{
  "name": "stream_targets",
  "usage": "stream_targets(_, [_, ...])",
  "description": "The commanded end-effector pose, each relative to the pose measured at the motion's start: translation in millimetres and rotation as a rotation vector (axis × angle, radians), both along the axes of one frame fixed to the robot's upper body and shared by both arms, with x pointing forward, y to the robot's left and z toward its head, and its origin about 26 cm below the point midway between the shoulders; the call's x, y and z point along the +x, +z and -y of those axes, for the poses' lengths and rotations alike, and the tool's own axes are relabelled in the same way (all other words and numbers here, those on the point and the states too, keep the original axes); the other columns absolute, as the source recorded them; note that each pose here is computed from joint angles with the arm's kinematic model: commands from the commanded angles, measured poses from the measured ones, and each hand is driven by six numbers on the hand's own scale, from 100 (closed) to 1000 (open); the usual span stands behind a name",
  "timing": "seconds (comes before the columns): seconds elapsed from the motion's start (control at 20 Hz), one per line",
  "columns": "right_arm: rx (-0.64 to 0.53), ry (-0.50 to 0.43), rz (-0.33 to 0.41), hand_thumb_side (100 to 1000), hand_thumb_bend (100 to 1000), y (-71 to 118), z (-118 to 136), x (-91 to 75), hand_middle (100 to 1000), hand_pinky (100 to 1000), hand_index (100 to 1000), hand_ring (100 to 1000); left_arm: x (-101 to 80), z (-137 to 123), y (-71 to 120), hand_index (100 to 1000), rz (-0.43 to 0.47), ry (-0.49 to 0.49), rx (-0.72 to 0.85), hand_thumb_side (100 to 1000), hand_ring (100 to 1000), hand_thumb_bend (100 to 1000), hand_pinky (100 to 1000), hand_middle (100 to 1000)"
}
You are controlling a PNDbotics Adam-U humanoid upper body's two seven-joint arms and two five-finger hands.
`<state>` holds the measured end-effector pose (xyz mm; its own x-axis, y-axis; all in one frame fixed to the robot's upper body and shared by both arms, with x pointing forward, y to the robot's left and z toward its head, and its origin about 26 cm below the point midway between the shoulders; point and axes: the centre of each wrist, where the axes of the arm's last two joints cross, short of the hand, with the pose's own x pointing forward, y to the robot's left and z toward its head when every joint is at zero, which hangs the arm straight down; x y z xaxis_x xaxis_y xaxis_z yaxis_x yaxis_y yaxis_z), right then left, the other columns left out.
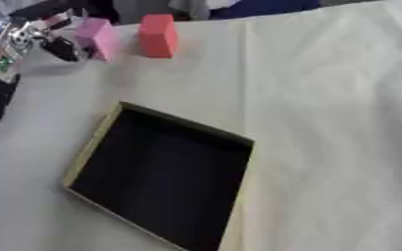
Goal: Pick up objects on the table and place them in the box.
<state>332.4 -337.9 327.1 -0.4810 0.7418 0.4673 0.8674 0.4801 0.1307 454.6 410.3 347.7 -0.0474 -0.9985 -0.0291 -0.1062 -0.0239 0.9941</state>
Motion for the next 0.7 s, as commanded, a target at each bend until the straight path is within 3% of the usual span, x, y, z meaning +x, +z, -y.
stream_targets(0.05, [-0.007, -0.003, 0.039, 624, 100, 11.2, 2.8, -6.3, 692, 820, 738, 806, -4.5, -5.4, 10.1, 969, -0.022, 0.013, 0.013, 100, 898, 551, 848, 958])
stream_targets(0.4, [0.0, -0.001, 0.042, 624, 100, 11.5, 3.0, -5.9, 689, 819, 737, 804, -4.4, -6.0, 7.8, 946, -0.068, 0.004, 0.011, 100, 857, 506, 826, 925])
stream_targets(0.7, [0.004, 0.001, 0.04, 624, 100, 10.5, 2.6, -5.0, 688, 821, 737, 803, -5.2, -6.9, 8.5, 862, -0.054, 0.001, -0.004, 100, 778, 464, 777, 758])
